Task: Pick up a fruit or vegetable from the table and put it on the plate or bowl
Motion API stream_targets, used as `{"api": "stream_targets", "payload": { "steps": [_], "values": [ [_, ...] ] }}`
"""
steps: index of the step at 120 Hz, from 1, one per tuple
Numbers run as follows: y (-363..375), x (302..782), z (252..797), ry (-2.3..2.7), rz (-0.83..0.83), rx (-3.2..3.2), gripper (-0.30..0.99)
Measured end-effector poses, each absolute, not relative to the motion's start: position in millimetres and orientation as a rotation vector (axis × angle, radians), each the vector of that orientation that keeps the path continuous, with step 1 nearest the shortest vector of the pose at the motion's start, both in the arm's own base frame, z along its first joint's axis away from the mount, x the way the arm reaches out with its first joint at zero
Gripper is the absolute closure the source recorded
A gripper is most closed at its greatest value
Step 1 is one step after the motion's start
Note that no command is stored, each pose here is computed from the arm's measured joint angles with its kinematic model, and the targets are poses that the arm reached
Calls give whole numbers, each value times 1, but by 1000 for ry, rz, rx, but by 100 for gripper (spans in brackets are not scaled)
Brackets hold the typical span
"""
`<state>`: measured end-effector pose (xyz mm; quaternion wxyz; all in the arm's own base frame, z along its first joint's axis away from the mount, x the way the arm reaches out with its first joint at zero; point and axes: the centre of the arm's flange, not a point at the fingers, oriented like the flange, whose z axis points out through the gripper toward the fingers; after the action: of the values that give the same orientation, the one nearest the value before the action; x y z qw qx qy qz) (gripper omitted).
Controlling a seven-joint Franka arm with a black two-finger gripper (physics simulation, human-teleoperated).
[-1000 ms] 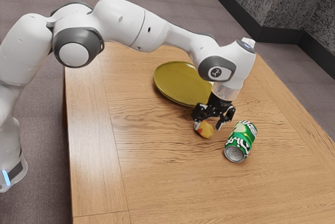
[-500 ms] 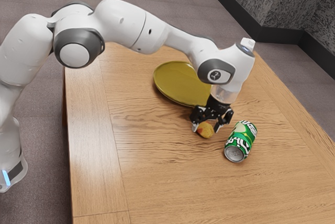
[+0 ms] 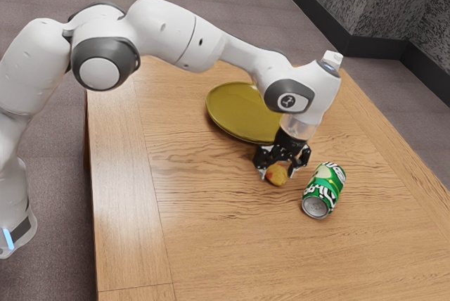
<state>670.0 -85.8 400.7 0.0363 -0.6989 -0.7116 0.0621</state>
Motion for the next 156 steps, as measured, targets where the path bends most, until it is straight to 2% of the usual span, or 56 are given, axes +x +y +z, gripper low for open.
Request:
{"api": "stream_targets", "payload": {
  "steps": [13, 26, 35, 70, 131, 156],
  "values": [
    [-86, 668, 409, -2178, 192, -2149, 46],
    [-86, 667, 412, -2159, 173, -2153, 36],
    [-86, 667, 414, -2148, 153, -2157, 34],
    [-87, 666, 441, -2151, 94, -2190, 37],
    [-83, 647, 528, -2190, -11, -2251, 37],
    [-46, 638, 547, -2225, -33, -2182, 36]
  ]
}}
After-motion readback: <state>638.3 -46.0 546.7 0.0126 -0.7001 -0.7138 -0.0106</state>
